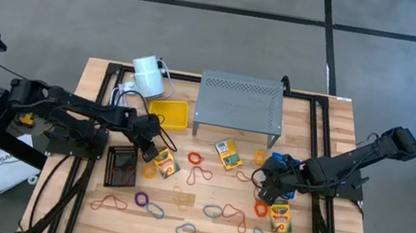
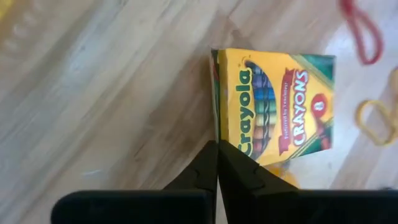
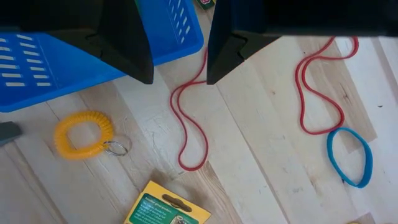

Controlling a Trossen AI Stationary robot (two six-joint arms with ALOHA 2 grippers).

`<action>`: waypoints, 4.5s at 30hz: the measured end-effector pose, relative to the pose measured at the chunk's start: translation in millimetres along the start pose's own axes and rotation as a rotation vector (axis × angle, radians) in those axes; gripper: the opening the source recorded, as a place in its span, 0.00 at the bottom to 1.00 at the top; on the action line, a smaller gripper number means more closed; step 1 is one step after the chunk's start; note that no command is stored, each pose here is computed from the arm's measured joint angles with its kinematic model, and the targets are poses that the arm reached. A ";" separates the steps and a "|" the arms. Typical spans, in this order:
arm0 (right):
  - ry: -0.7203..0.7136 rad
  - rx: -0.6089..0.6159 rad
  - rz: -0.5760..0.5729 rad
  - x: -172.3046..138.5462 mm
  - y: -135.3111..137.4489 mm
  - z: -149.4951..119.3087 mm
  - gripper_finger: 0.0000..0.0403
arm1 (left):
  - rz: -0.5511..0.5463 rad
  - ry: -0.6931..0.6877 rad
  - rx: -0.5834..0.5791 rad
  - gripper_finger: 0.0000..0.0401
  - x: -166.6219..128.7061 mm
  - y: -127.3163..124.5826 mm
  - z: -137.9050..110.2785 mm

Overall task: Pick & Place Office Desk Supplies
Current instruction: Put the crayon box into the yellow bin

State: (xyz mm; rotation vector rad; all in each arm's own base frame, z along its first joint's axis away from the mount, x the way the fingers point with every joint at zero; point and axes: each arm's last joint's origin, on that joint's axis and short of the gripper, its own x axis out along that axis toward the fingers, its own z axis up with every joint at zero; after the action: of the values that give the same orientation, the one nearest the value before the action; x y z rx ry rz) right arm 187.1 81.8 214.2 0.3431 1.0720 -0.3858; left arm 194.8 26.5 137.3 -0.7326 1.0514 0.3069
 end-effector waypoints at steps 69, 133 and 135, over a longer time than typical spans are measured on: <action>0.001 0.004 0.003 0.1 0.2 0.0 0.37 | 0.096 -0.625 0.033 0.00 -133.1 -0.5 36.1; -0.016 0.010 0.024 -0.1 2.4 1.4 0.37 | 0.362 -0.313 -0.046 0.00 -73.9 18.9 48.9; -0.016 0.010 0.024 -0.1 2.4 1.4 0.37 | 0.363 -0.313 -0.043 0.00 -73.9 18.9 48.9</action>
State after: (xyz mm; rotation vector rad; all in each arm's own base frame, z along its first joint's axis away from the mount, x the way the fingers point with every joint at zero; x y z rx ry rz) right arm 189.3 83.3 215.1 0.3611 1.0496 -0.3727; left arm 181.6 81.3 208.3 -0.5078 0.8762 0.7346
